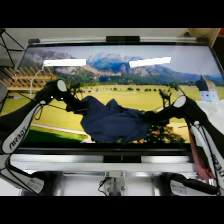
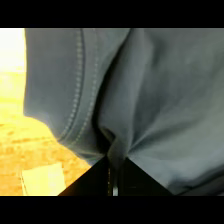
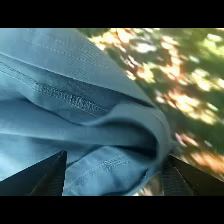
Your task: Fold the shirts.
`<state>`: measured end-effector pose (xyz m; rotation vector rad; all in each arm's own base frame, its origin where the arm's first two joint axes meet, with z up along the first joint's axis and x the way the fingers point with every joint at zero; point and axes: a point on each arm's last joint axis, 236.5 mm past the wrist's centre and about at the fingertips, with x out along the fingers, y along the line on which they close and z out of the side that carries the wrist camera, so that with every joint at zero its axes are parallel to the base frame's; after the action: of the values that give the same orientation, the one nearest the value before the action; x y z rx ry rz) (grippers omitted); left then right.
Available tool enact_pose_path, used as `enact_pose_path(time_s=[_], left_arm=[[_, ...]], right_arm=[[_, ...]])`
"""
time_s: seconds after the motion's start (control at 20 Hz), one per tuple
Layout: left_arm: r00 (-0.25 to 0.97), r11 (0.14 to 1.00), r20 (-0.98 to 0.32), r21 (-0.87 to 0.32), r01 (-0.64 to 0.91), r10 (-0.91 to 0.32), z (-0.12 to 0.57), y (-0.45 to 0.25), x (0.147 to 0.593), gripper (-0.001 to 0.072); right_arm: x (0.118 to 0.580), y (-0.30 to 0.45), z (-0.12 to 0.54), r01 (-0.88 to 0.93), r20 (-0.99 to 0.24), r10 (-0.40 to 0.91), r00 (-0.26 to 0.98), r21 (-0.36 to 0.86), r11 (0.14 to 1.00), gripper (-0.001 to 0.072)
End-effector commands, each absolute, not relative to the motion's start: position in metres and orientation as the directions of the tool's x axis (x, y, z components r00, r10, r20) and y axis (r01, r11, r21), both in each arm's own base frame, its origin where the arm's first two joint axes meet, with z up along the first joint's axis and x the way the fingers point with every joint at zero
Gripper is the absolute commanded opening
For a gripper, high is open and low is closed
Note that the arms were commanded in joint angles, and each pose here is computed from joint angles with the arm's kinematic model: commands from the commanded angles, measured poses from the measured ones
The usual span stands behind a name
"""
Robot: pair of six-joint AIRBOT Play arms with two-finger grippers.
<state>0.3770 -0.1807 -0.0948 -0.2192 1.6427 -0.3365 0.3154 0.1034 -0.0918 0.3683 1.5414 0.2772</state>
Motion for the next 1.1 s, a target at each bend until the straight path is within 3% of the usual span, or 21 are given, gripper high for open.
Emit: enact_pose_path(time_s=[0.0,0.05,0.1,0.15,0.25,0.35,0.45,0.55,0.7,0.85,0.95,1.05], left_arm=[[-0.081,0.934,-0.936,-0.35,0.078,-0.344,-0.089,-0.182,0.381,0.0037],[-0.069,0.933,-0.935,-0.352,0.082,-0.347,-0.084,-0.183,0.383,0.0036],[-0.053,0.93,-0.935,-0.354,0.096,-0.35,-0.078,-0.184,0.386,0.0036],[-0.033,0.929,-0.935,-0.353,0.111,-0.352,-0.07,-0.184,0.39,0.0035],[0.036,0.937,-0.945,-0.315,0.149,-0.324,-0.049,-0.176,0.403,0.0035],[0.173,0.947,-0.942,-0.253,0.196,-0.287,-0.002,-0.162,0.427,0.0035],[0.365,0.95,-0.886,-0.21,0.231,-0.285,0.078,-0.152,0.451,0.0035],[0.571,0.944,-0.757,-0.198,0.265,-0.319,0.185,-0.145,0.458,0.0035],[0.827,0.929,-0.423,-0.154,0.335,-0.369,0.375,-0.132,0.408,0.0035],[0.921,0.927,-0.12,-0.102,0.36,-0.371,0.495,-0.109,0.318,0.0035],[0.946,0.946,-0.081,-0.113,0.303,-0.313,0.506,-0.086,0.28,0.0035],[0.955,0.962,-0.145,-0.127,0.241,-0.258,0.484,-0.069,0.265,0.0035]], right_arm=[[0.304,0.123,-0.115,0.039,-0.92,0.388,-0.061,0.386,0.922,0.0669],[0.3,0.127,-0.119,0.03,-0.919,0.385,-0.08,0.384,0.923,0.0489],[0.299,0.129,-0.12,0.028,-0.919,0.386,-0.084,0.385,0.923,0.0233],[0.299,0.13,-0.118,0.04,-0.915,0.393,-0.087,0.391,0.919,0.0082],[0.303,0.125,-0.103,-0.006,-0.925,0.373,-0.073,0.374,0.927,0.0073],[0.324,0.118,-0.064,-0.109,-0.938,0.345,0.029,0.341,0.934,0.0073],[0.354,0.11,0.006,-0.234,-0.923,0.316,0.219,0.265,0.935,0.0073],[0.377,0.104,0.106,-0.325,-0.828,0.309,0.468,0.163,0.931,0.0073],[0.353,0.103,0.279,-0.376,-0.534,0.35,0.769,0.063,0.924,0.0073],[0.283,0.094,0.39,-0.379,-0.252,0.365,0.897,-0.01,0.925,0.0073],[0.245,0.081,0.404,-0.334,-0.213,0.33,0.92,0.015,0.942,0.0073],[0.222,0.075,0.381,-0.308,-0.315,0.313,0.896,0.067,0.949,0.0073]])
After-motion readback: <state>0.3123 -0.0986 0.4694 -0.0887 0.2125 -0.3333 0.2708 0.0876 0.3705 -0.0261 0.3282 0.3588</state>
